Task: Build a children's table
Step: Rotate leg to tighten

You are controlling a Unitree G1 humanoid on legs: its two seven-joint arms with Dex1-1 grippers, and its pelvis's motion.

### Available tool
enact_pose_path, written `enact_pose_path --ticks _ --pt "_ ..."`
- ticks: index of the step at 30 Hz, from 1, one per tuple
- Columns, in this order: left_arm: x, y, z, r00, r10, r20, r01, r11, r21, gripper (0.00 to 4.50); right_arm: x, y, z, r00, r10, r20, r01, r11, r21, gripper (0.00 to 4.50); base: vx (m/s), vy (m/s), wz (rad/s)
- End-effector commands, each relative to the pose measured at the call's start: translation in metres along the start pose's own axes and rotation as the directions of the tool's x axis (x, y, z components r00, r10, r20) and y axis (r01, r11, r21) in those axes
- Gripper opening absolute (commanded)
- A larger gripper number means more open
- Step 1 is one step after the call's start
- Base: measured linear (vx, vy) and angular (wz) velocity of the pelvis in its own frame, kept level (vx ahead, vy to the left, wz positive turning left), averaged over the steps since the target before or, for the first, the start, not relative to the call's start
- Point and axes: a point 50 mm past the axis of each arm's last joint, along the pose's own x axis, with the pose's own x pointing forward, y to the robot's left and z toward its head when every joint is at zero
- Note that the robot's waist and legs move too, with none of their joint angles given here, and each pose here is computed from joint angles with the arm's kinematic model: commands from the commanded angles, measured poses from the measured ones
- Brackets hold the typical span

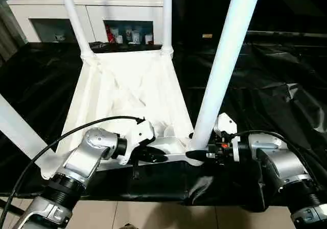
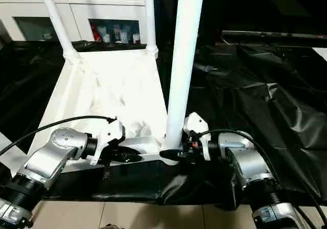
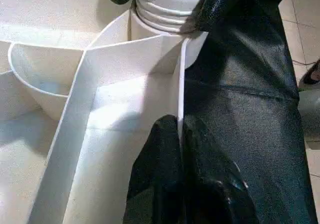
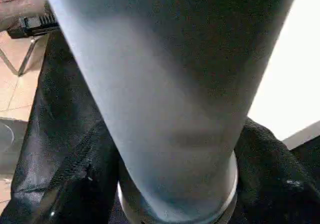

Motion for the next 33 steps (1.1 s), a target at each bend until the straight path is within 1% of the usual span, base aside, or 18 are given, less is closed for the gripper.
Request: enact_pose_path --ticks 1,4,5,7,9,10,12,13,15,18,20,22,23,24,25,27,31,33 --pt "0.007 0.007 0.011 0.996 0.07 0.063 -0.069 0.998 -0.011 0.0 0.007 0.001 -0.004 1.0 -0.028 0.005 0.028 0.999 0.021 2.69 0.0 0.0 0.0" --pt "0.013 0.014 0.014 0.987 0.143 0.068 -0.141 0.99 -0.027 0.0 0.013 -0.001 -0.01 0.993 -0.117 -0.005 0.117 0.991 0.069 2.67 0.0 0.0 0.0" --pt "0.018 0.017 0.017 0.982 0.178 0.069 -0.176 0.984 -0.037 0.0 0.019 -0.004 -0.013 0.981 -0.193 -0.014 0.194 0.977 0.088 2.67 0.0 0.0 0.0" --pt "0.029 0.025 0.023 0.961 0.267 0.067 -0.263 0.963 -0.06 0.0 0.032 -0.007 -0.017 0.937 -0.349 -0.006 0.345 0.924 0.166 2.67 0.0 0.0 0.0" --pt "0.041 0.031 0.03 0.936 0.347 0.06 -0.342 0.936 -0.081 0.0 0.047 -0.008 -0.016 0.883 -0.469 0.004 0.453 0.854 0.258 2.67 0.0 0.0 0.0" --pt "0.042 0.031 0.031 0.934 0.353 0.06 -0.348 0.934 -0.082 0.0 0.048 -0.007 -0.015 0.879 -0.478 0.003 0.46 0.848 0.264 2.67 0.0 0.0 0.0" --pt "0.049 0.033 0.035 0.92 0.388 0.057 -0.382 0.919 -0.095 0.0 0.057 -0.007 -0.014 0.845 -0.534 -0.002 0.509 0.805 0.305 2.67 0.0 0.0 0.0" --pt "0.053 0.035 0.039 0.909 0.412 0.059 -0.406 0.909 -0.1 0.0 0.065 -0.004 -0.012 0.839 -0.545 0.004 0.517 0.797 0.313 2.67 0.0 0.0 0.0" --pt "0.059 0.034 0.043 0.904 0.422 0.065 -0.414 0.904 -0.105 0.0 0.076 0.001 -0.006 0.839 -0.544 0.024 0.513 0.803 0.303 2.67 0.0 0.0 0.0" --pt "0.062 0.032 0.046 0.916 0.395 0.074 -0.389 0.917 -0.085 0.0 0.083 0.005 0.004 0.854 -0.515 0.074 0.486 0.84 0.239 2.67 0.0 0.0 0.0" --pt "0.06 0.031 0.044 0.923 0.376 0.08 -0.37 0.926 -0.078 0.0 0.081 0.005 0.008 0.866 -0.491 0.093 0.458 0.854 0.246 3.22 0.0 0.0 0.0" --pt "0.058 0.03 0.043 0.929 0.36 0.085 -0.355 0.932 -0.069 0.0 0.079 0.004 0.009 0.874 -0.476 0.102 0.44 0.862 0.252 3.42 0.0 0.0 0.0" --pt "0.057 0.029 0.042 0.935 0.343 0.089 -0.339 0.939 -0.059 0.0 0.076 0.004 0.011 0.886 -0.451 0.109 0.416 0.876 0.244 3.42 0.0 0.0 0.0" --pt "0.054 0.029 0.04 0.943 0.321 0.09 -0.317 0.947 -0.05 0.0 0.07 0.004 0.012 0.907 -0.407 0.108 0.38 0.901 0.211 3.67 0.0 0.0 0.0" --pt "0.049 0.026 0.037 0.957 0.274 0.097 -0.273 0.962 -0.032 0.0 0.06 0.003 0.012 0.937 -0.336 0.097 0.32 0.935 0.155 3.67 0.0 0.0 0.0" --pt "0.043 0.023 0.033 0.971 0.217 0.099 -0.217 0.976 -0.01 0.0 0.048 0.003 0.011 0.962 -0.262 0.083 0.253 0.962 0.104 3.81 0.0 0.0 0.0" --pt "0.037 0.017 0.03 0.985 0.137 0.107 -0.14 0.99 0.022 0.0 0.035 0.002 0.01 0.979 -0.194 0.07 0.189 0.98 0.066 3.81 0.0 0.0 0.0" --pt "0.025 0.012 0.023 0.995 0.054 0.086 -0.057 0.998 0.028 0.0 0.018 0.002 0.008 0.994 -0.104 0.033 0.103 0.994 0.036 3.81 0.0 0.0 0.0"
